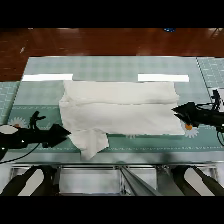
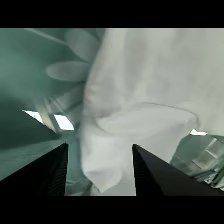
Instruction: Fold the shirts.
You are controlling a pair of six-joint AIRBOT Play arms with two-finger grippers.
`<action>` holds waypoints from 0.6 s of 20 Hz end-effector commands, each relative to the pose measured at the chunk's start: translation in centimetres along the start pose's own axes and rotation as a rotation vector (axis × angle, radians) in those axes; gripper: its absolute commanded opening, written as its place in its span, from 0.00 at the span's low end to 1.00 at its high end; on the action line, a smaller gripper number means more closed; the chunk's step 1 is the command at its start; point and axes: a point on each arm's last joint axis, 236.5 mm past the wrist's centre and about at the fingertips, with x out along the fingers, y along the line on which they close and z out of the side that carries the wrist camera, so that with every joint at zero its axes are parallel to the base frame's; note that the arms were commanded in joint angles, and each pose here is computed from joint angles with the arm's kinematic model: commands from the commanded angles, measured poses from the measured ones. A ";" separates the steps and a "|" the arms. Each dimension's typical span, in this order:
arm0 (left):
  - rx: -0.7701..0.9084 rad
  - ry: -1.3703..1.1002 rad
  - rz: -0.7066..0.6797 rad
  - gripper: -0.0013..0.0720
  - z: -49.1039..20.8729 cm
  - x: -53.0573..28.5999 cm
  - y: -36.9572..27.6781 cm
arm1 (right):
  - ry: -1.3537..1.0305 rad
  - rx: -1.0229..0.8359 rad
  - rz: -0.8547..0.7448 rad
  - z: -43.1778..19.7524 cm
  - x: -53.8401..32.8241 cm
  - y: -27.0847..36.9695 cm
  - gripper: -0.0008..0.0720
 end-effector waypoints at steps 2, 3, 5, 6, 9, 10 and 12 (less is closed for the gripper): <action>0.013 -0.009 -0.011 0.71 -1.5 3.2 -0.5 | -0.037 0.048 0.063 0.9 -0.3 1.7 0.57; 0.040 -0.024 0.001 0.71 -1.3 3.7 -0.7 | -0.048 0.040 0.056 1.5 -0.7 2.0 0.57; 0.085 -0.004 0.021 0.65 -2.1 4.9 -1.0 | -0.082 0.026 -0.017 3.4 -2.5 1.3 0.57; 0.108 0.016 0.034 0.40 -2.7 5.4 -0.9 | -0.109 0.030 -0.086 4.5 -4.1 -0.2 0.57; 0.164 0.048 0.044 0.04 -3.4 5.8 -0.8 | -0.062 0.165 -0.387 2.8 -8.5 -8.8 0.57; 0.165 0.046 0.043 0.04 -3.4 5.8 -0.8 | 0.011 0.215 -0.464 0.4 -9.0 -11.1 0.57; 0.168 0.043 0.040 0.04 -3.2 5.7 -1.0 | 0.134 0.274 -0.494 -4.1 -7.6 -13.1 0.57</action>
